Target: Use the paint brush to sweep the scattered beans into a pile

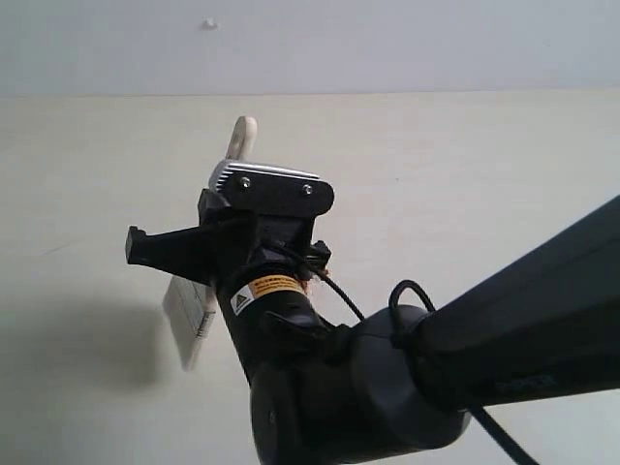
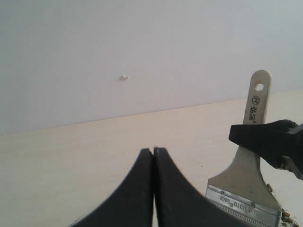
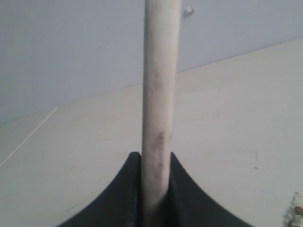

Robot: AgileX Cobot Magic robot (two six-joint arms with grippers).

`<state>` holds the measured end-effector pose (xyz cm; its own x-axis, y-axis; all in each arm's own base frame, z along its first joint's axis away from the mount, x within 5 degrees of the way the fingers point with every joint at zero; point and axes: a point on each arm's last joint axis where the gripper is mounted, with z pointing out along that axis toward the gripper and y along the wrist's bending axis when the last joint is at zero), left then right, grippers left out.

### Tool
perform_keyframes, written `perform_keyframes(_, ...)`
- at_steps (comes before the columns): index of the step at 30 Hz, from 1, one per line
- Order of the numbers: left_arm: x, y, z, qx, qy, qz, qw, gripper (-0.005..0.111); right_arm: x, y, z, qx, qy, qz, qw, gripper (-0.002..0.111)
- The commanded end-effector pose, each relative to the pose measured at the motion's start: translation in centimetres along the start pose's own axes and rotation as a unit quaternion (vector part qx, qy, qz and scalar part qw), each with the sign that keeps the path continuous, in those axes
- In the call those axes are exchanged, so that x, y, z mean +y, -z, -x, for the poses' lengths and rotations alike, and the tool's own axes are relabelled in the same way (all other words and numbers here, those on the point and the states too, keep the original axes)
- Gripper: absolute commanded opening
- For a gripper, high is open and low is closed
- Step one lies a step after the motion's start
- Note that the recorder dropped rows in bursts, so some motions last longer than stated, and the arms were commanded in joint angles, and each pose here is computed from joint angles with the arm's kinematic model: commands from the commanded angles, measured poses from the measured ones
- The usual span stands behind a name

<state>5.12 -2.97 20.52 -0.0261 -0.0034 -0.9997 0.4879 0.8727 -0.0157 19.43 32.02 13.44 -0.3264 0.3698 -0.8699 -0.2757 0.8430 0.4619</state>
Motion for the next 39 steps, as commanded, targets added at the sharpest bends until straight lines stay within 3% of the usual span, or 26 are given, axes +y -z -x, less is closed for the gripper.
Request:
perform_keyframes(1,0.0,0.0,-0.1,0.001,-0.004,-0.003,1.0,0.0,-1.2,-0.4,0.4,-0.004,-0.005,-0.039,0.999,0.0)
perform_keyframes(8,0.0,0.0,-0.1,0.001,-0.004,-0.003,1.0,0.0,-3.0,-1.5,0.4,0.045,-0.023,-0.077,0.996,0.0)
perform_keyframes(28,0.0,0.0,-0.1,0.001,-0.004,-0.003,1.0,0.0,-4.5,-1.4,1.9,0.014,0.04,-0.154,0.987,0.0)
perform_keyframes(39,0.0,0.0,-0.1,0.001,-0.004,-0.003,1.0,0.0,-2.9,-0.9,4.4,-0.008,0.044,-0.112,0.993,0.0)
